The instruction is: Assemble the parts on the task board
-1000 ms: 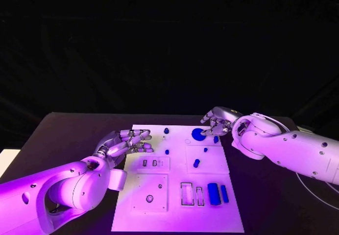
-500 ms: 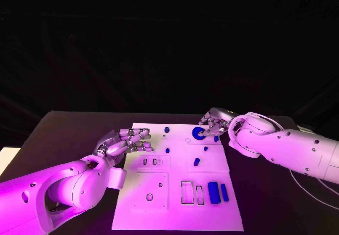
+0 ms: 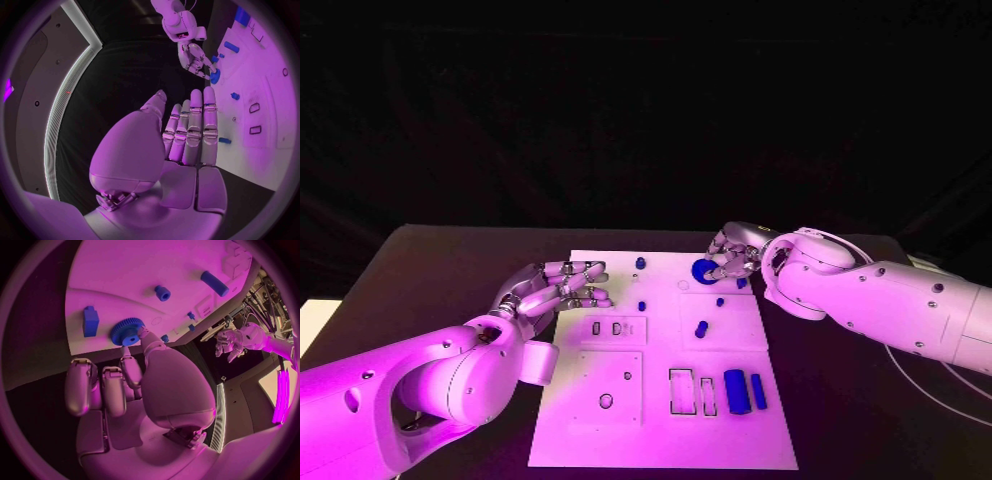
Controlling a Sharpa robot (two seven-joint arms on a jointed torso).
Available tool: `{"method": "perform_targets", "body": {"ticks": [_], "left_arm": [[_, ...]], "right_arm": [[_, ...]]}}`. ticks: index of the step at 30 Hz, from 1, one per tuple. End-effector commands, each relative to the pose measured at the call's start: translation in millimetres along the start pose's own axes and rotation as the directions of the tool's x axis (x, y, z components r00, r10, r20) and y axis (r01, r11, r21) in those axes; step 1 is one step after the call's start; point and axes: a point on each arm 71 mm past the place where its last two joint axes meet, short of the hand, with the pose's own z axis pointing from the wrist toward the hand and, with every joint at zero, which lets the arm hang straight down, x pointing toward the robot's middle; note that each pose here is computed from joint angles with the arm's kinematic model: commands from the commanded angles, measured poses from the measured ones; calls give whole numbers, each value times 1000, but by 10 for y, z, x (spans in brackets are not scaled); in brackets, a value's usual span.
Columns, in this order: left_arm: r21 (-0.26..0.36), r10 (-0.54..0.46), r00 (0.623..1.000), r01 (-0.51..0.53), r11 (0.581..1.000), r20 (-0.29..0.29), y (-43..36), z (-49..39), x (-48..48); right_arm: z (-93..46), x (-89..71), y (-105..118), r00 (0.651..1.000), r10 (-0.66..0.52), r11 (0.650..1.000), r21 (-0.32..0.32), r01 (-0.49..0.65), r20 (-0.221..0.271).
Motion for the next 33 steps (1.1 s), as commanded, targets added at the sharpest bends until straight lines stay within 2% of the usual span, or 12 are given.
{"method": "perform_targets", "body": {"ticks": [1, 10, 12, 18, 24, 33], "left_arm": [[4, -8, 1000, 8, 1000, -21, -8, 5, 25], [3, -8, 1000, 8, 1000, -20, -8, 6, 24], [3, -8, 1000, 8, 1000, -20, -8, 6, 24], [0, -8, 1000, 8, 1000, -20, -5, 7, 24], [-1, -8, 1000, 8, 1000, -19, -4, 10, 23], [-1, -7, 1000, 7, 1000, -18, -3, 11, 17]], "right_arm": [[7, 45, -8, 998, -33, 999, 20, 34, -46], [17, 53, -10, 996, -82, 996, 31, 83, -40], [14, 53, 2, 994, -106, 994, 26, 107, -28], [-12, 51, 91, 983, -180, 983, -17, 181, 47], [-50, 38, 217, 987, -118, 989, -72, 126, 107], [-85, 37, 453, 991, -24, 991, -125, 41, 134]]}}
